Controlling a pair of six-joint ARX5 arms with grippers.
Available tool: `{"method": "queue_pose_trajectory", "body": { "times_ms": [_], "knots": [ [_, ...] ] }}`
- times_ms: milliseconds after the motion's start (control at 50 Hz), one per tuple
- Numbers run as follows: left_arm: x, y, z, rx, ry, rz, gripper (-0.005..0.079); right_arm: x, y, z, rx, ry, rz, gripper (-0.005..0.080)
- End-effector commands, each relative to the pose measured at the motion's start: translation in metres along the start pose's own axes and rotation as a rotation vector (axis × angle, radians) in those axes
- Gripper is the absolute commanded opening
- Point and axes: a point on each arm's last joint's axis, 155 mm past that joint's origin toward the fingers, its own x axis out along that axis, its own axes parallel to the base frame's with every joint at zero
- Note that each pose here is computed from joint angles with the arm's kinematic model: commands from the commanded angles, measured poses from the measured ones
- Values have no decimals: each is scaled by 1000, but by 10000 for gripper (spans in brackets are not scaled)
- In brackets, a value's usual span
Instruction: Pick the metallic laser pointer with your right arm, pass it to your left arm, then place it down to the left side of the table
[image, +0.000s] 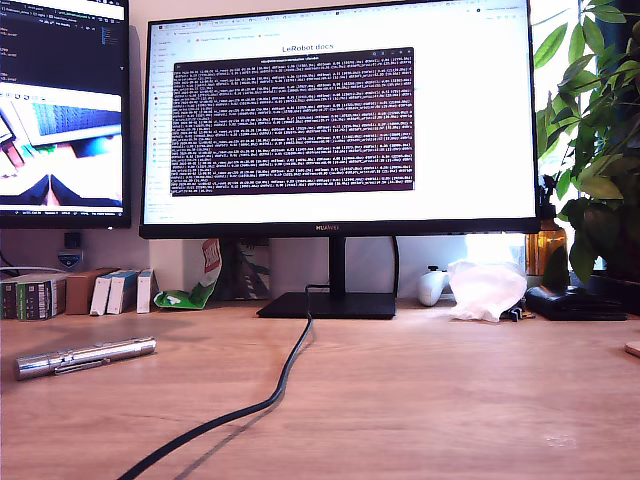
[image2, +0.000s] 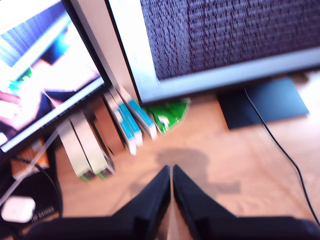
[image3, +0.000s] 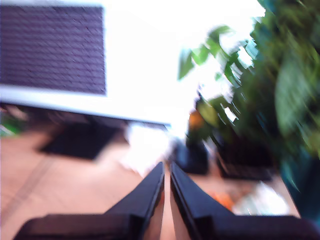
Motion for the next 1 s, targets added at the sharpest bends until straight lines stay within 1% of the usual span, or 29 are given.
{"method": "queue_pose_trajectory", "body": {
  "times_ms": [0, 100, 220, 300, 400, 500, 640, 760, 860, 920, 980],
  "knots": [
    [0, 0, -10, -5, 8, 14, -23, 2, -4, -3, 2, 7, -23, -11],
    [0, 4, -21, -25, 2, 43, -23, 0, -13, -5, -2, 3, -70, -11],
    [-4, 8, -35, -24, -29, 76, -23, -3, -26, -12, -1, -8, -144, -11],
    [-7, 6, -44, -28, -53, 79, -23, -5, -26, -17, -3, -17, -148, -11],
    [-7, 4, -58, -27, -68, 81, -23, -4, -28, -29, -67, -14, -163, -10],
    [-3, 3, -72, -28, -86, 83, -23, 1, -29, -38, -73, -31, -176, -6],
    [-1, 0, -90, -52, -136, 87, -23, 3, -31, -31, -49, -73, -190, 0],
    [1, -2, -102, -49, -205, 91, -23, -2, -52, -30, -40, -74, -305, -1],
    [-1, -7, -111, -38, -265, 90, -23, -6, -64, -30, -16, -77, -373, -1],
    [0, -8, -117, -20, -292, 104, -23, -7, -68, -33, 3, -65, -398, -1],
    [2, -6, -124, 0, -309, 128, -23, -7, -71, -41, 62, -46, -413, -1]
  ]
}}
